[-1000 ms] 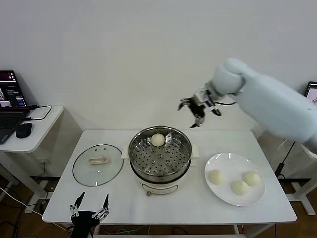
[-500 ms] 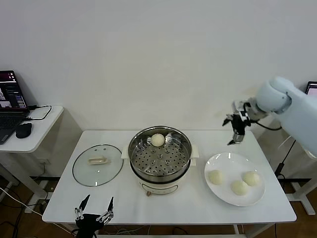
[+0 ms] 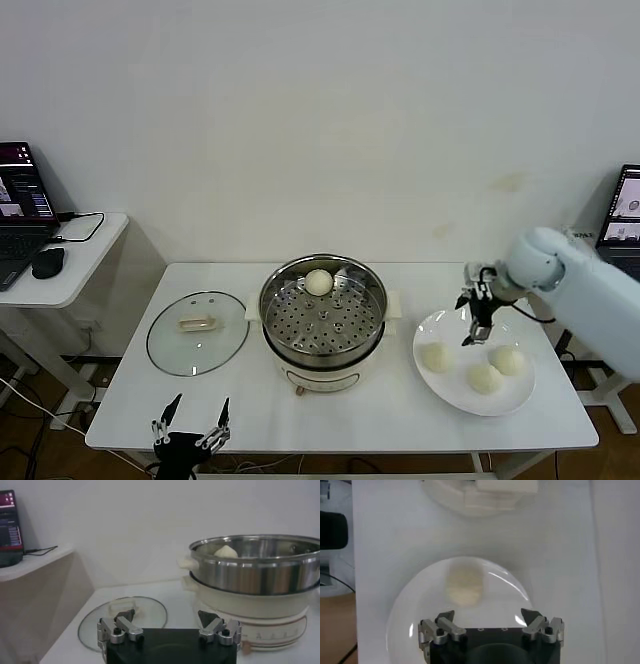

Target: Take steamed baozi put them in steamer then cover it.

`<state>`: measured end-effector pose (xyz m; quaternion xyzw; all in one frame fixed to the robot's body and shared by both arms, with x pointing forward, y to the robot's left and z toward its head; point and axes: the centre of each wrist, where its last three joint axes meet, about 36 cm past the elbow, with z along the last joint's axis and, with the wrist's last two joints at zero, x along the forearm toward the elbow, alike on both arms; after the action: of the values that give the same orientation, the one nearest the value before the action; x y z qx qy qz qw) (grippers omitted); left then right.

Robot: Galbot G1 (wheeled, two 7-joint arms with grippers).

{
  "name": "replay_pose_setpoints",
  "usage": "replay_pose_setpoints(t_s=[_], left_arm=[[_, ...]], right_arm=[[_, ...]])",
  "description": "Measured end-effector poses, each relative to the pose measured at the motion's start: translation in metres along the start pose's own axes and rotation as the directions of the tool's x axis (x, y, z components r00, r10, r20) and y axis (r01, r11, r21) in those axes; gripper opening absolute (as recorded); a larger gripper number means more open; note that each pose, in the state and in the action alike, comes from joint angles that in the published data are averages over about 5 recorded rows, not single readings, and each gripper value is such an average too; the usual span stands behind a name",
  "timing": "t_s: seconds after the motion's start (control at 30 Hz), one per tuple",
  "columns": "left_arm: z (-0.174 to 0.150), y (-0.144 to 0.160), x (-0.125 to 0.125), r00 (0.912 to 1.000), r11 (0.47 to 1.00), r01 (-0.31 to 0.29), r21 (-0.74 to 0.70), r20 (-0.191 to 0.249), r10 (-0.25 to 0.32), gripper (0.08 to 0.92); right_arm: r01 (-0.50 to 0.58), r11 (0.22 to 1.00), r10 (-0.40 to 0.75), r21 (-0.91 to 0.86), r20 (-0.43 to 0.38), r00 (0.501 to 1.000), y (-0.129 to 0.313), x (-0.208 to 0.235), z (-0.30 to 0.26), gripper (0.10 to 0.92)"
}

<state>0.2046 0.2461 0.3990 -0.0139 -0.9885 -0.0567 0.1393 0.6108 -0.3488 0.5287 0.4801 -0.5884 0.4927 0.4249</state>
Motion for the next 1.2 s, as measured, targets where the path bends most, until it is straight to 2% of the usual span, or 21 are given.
replay_pose_setpoints(t_s=[0.23,0.47,1.2], left_arm=[[0.0,0.001,-0.002,1.0,1.0,-0.001,-0.005,0.002,0.001,0.823],[0.004,0.001,-0.002,1.0,1.0,-0.002,-0.002,-0.009,0.002,0.823],[0.009,0.0,-0.002,0.9998,1.0,-0.001,0.001,-0.022,0.001,0.823]], right_arm=[[0.027,0.999,-0.027,0.038,0.022,0.999,0.002,-0.029,-0.003,0.823],[0.06,0.996,-0.061,0.073,0.01,0.998,0.004,-0.048,-0.004,0.823],[0.064,0.994,-0.063,0.094,-0.006,0.998,0.007,-0.078,-0.015,0.823]])
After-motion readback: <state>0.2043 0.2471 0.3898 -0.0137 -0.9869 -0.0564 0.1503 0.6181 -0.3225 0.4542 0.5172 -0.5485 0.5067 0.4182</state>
